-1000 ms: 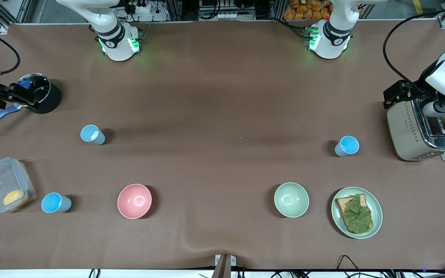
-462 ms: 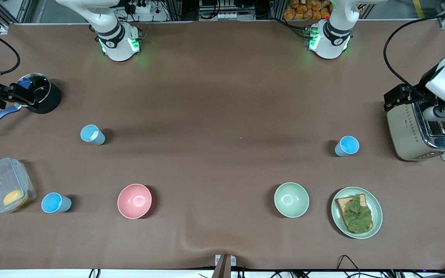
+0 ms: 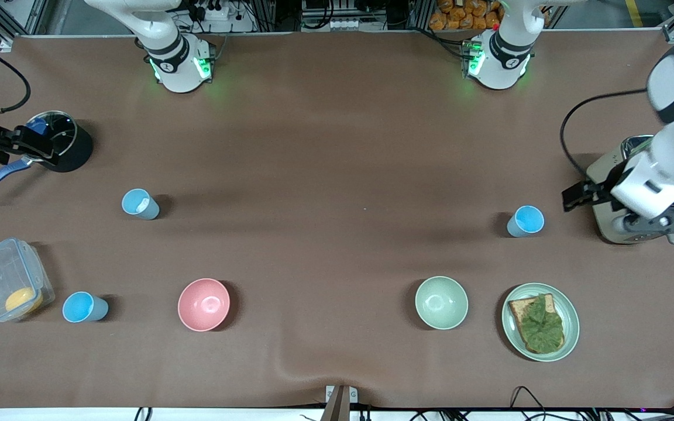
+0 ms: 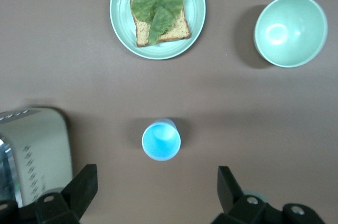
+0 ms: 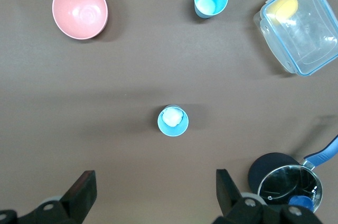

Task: Stack blue cups with both arms
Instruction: 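Reach the left gripper down to the blue cup beside the toaster, then grasp the blue cup with the left gripper while the right gripper reaches another cup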

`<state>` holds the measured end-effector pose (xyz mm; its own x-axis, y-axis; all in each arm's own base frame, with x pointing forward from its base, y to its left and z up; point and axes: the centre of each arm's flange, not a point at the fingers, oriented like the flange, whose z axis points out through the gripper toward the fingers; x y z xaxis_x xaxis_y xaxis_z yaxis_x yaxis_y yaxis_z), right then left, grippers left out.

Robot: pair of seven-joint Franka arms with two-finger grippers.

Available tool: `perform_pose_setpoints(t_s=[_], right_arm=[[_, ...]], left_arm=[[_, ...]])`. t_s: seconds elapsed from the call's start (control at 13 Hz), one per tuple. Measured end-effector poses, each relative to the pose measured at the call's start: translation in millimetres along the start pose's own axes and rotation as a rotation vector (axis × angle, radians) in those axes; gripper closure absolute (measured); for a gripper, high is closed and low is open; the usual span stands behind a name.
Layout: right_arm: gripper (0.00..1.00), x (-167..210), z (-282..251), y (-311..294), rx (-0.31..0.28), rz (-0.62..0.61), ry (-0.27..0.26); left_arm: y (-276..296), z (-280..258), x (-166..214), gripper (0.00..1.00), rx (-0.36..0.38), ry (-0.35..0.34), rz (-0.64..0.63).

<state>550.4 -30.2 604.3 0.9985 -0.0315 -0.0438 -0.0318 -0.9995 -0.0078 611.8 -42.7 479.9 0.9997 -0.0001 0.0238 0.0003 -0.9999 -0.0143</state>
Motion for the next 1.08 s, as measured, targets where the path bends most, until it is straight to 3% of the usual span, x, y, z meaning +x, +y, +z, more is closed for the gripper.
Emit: perform_pose_setpoints(t_s=[0.15, 0.46, 0.62, 0.92, 1.08], right_arm=[[0.00, -0.1, 0.5, 0.6, 0.000, 0.001, -0.002], [0.00, 2.2, 9.4, 1.1, 0.000, 0.002, -0.020], [0.00, 8.5, 29.0, -3.4, 0.000, -0.006, -0.059], [0.00, 38.9, 112.2, -30.2, -0.008, -0.046, -0.194], [0.00, 57.5, 168.2, -38.6, -0.013, -0.049, -0.214]], left_arm=[[-13.9, 55.6, -8.2, 0.00, -0.004, 0.038, -0.021], [-26.8, 141.4, -38.5, 0.00, -0.007, 0.028, -0.041], [-32.8, 164.6, -44.0, 0.00, -0.007, -0.001, -0.052], [-35.4, 198.8, -46.1, 0.00, -0.009, -0.048, -0.057], [-37.6, 213.5, -46.8, 0.00, -0.011, -0.060, -0.057]])
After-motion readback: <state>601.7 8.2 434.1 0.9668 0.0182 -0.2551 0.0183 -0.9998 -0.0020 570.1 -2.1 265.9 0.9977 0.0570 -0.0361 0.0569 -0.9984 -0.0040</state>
